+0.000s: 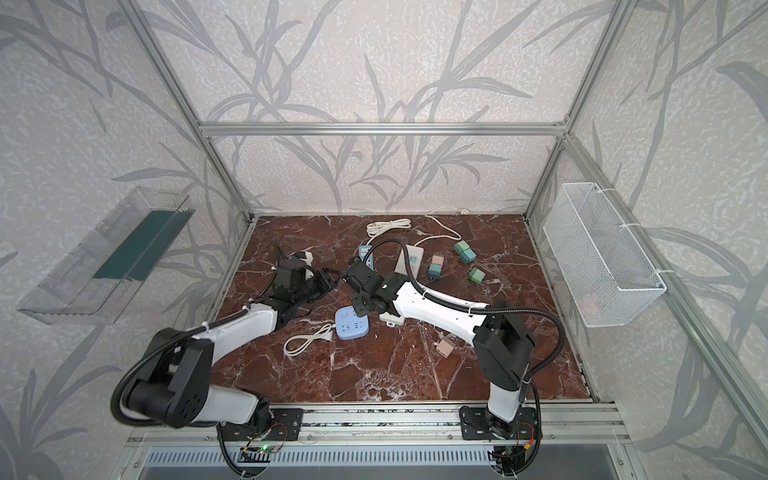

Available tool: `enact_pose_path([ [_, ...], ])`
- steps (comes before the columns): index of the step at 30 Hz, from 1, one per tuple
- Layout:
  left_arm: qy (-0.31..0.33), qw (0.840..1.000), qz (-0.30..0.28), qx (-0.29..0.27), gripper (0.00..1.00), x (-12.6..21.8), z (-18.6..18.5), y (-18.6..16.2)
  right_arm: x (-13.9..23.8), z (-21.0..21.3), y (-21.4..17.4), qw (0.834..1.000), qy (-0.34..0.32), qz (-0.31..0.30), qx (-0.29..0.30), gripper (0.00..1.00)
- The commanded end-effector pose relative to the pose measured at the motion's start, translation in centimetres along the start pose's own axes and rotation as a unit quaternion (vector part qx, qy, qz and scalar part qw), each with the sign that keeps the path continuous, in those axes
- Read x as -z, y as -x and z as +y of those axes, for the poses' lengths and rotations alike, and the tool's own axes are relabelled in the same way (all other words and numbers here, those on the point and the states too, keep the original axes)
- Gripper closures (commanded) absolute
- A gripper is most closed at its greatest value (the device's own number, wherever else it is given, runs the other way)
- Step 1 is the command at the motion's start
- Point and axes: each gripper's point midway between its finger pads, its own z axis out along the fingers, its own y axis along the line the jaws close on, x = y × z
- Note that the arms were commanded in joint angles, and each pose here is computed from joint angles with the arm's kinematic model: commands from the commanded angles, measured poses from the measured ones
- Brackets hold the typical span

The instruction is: Insert the plug

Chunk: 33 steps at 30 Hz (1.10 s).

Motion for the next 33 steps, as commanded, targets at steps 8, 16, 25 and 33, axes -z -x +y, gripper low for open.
enact_pose_path([
  [8, 0.077, 0.992, -0.096, 0.022, 0.4, 6.4, 3.6, 1.5, -2.1, 1.4, 0.8, 0.996, -0.03, -0.012, -0.078, 1.0],
  [16, 0.06, 0.992, -0.109, 0.024, 0.38, 7.1, 3.2, 1.7, -3.3, 2.0, 0.0, 0.994, -0.036, 0.013, -0.103, 1.0],
  [25, 0.06, 0.991, -0.116, 0.027, 0.37, 7.3, 3.6, 1.7, -3.9, 2.0, -1.1, 0.992, -0.045, 0.032, -0.114, 1.0],
  [33, 0.061, 0.989, -0.129, 0.028, 0.34, 7.8, 3.7, 2.1, -4.5, 2.3, -1.2, 0.991, -0.039, 0.035, -0.121, 1.0],
])
